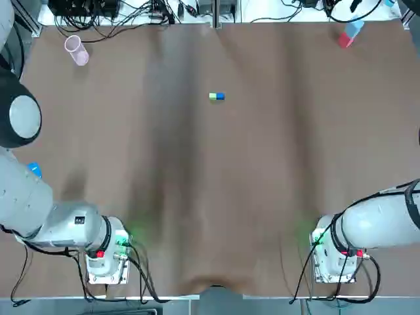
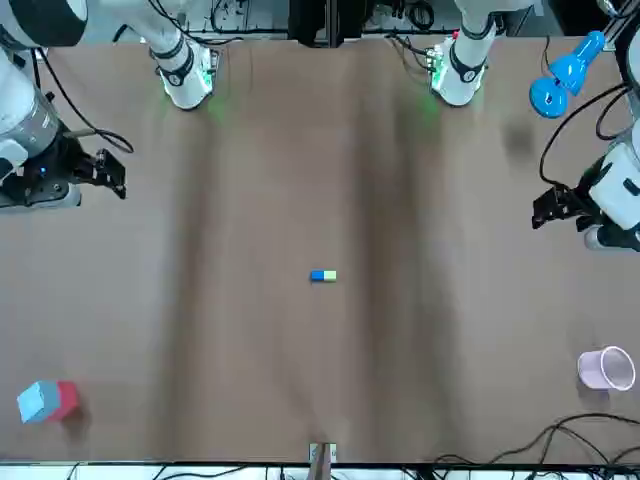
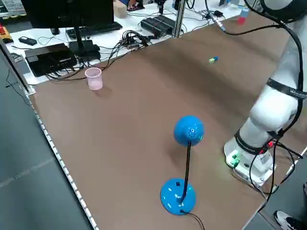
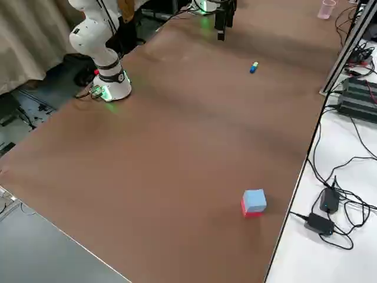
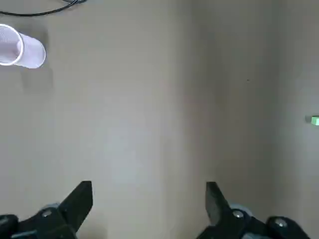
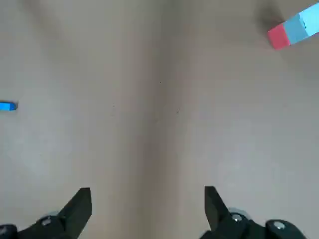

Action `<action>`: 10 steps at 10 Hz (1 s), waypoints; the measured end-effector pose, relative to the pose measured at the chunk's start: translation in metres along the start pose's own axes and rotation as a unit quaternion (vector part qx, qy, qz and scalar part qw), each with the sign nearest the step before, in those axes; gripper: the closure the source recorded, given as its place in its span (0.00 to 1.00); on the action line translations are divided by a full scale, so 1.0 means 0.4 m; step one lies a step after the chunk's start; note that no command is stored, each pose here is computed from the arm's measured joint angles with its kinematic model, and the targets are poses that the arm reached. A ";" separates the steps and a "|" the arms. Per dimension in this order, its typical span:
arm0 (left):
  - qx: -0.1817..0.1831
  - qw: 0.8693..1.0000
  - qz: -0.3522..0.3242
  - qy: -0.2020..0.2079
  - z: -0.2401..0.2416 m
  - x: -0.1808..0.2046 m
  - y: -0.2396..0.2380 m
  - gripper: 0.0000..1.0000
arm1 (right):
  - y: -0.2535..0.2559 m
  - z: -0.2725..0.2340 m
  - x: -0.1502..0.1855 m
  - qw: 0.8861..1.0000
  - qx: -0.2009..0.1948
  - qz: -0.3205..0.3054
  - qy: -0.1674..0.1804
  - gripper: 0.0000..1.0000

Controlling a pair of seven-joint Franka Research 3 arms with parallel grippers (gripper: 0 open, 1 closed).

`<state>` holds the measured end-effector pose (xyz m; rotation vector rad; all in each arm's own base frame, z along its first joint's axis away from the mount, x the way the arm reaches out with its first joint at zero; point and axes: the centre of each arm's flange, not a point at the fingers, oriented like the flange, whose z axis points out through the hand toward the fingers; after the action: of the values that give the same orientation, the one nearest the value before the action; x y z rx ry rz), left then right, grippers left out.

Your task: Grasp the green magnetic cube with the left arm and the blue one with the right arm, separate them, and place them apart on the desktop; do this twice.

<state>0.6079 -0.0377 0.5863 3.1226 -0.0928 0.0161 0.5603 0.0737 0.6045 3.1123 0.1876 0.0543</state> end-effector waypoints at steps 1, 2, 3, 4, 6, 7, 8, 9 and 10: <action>0.000 1.000 0.000 -0.001 0.000 -0.001 0.000 0.00 | 0.000 0.000 0.000 1.000 0.000 0.000 0.000 0.00; 0.000 1.000 0.000 -0.003 0.002 -0.001 0.000 0.00 | 0.000 0.001 0.000 1.000 0.000 0.000 0.000 0.00; 0.000 1.000 0.001 -0.004 0.005 -0.001 0.002 0.00 | 0.000 0.001 0.000 1.000 0.000 0.000 0.000 0.00; 0.000 1.000 0.002 -0.008 0.017 0.002 0.012 0.00 | 0.000 0.001 0.001 1.000 0.000 0.000 0.000 0.00; -0.001 0.999 -0.032 -0.020 0.084 0.032 0.046 0.00 | 0.000 0.002 0.001 1.000 0.000 0.000 -0.001 0.00; -0.002 0.997 -0.070 -0.015 0.124 0.058 0.070 0.00 | 0.000 0.002 0.001 1.000 0.000 0.000 -0.001 0.00; -0.006 0.992 -0.123 -0.002 0.163 0.087 0.112 0.00 | 0.000 0.001 0.001 1.000 0.000 0.000 0.000 0.00; -0.010 0.985 -0.174 0.008 0.205 0.109 0.171 0.00 | 0.000 0.001 0.001 1.000 0.000 0.000 0.000 0.00; -0.013 0.976 -0.217 0.008 0.249 0.123 0.231 0.00 | -0.001 0.001 0.001 1.000 0.000 0.000 0.000 0.00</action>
<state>0.6527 -0.1344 0.4887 3.0404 0.5821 0.0333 0.5606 0.0740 0.6042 3.1126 0.1881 0.0539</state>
